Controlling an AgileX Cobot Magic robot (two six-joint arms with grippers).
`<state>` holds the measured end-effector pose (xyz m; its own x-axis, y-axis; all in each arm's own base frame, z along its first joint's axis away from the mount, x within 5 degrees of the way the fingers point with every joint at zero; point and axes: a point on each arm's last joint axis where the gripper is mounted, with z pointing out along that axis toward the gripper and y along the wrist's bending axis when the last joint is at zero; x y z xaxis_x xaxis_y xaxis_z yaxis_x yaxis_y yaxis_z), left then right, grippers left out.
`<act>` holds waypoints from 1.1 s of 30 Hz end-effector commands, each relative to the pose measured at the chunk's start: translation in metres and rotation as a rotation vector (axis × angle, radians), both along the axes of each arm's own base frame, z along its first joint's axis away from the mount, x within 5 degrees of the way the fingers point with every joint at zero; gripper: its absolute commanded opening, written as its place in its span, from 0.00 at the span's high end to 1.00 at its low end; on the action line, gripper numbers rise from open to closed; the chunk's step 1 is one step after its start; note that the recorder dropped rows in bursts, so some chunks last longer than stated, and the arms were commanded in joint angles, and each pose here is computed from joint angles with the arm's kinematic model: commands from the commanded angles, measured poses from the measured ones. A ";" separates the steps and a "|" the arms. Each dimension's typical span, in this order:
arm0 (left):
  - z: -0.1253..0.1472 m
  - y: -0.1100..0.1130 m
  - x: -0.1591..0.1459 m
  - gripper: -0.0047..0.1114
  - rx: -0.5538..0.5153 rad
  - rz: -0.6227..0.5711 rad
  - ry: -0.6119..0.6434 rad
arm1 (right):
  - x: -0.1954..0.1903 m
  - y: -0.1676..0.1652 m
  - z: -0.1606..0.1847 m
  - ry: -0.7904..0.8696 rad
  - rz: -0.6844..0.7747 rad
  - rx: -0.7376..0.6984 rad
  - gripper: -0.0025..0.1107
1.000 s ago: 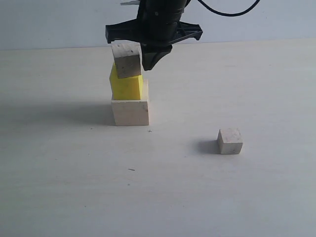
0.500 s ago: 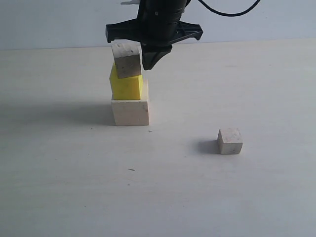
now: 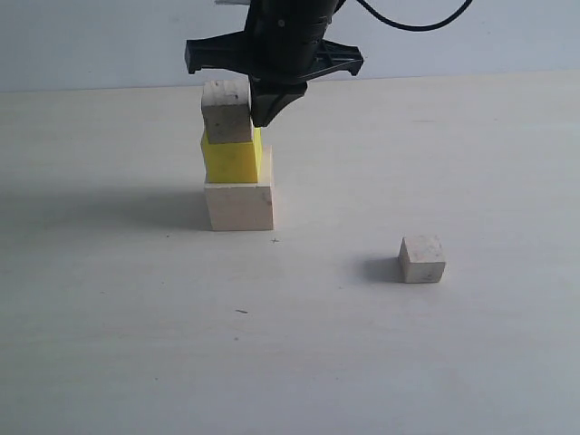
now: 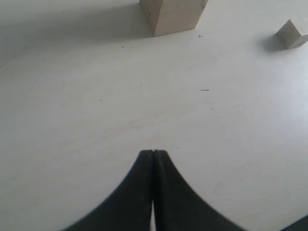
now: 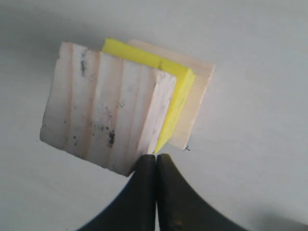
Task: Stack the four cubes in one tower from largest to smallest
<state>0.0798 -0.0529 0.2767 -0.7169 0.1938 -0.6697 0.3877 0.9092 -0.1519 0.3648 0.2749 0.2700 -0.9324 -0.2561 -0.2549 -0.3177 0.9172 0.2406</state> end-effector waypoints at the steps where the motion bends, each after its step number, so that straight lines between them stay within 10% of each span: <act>1: -0.001 -0.001 0.000 0.95 0.003 -0.010 -0.002 | 0.001 0.000 0.000 -0.010 0.005 0.006 0.98; 33: -0.001 -0.001 0.000 0.95 0.005 -0.010 0.001 | 0.002 -0.002 -0.001 -0.021 0.016 -0.020 0.98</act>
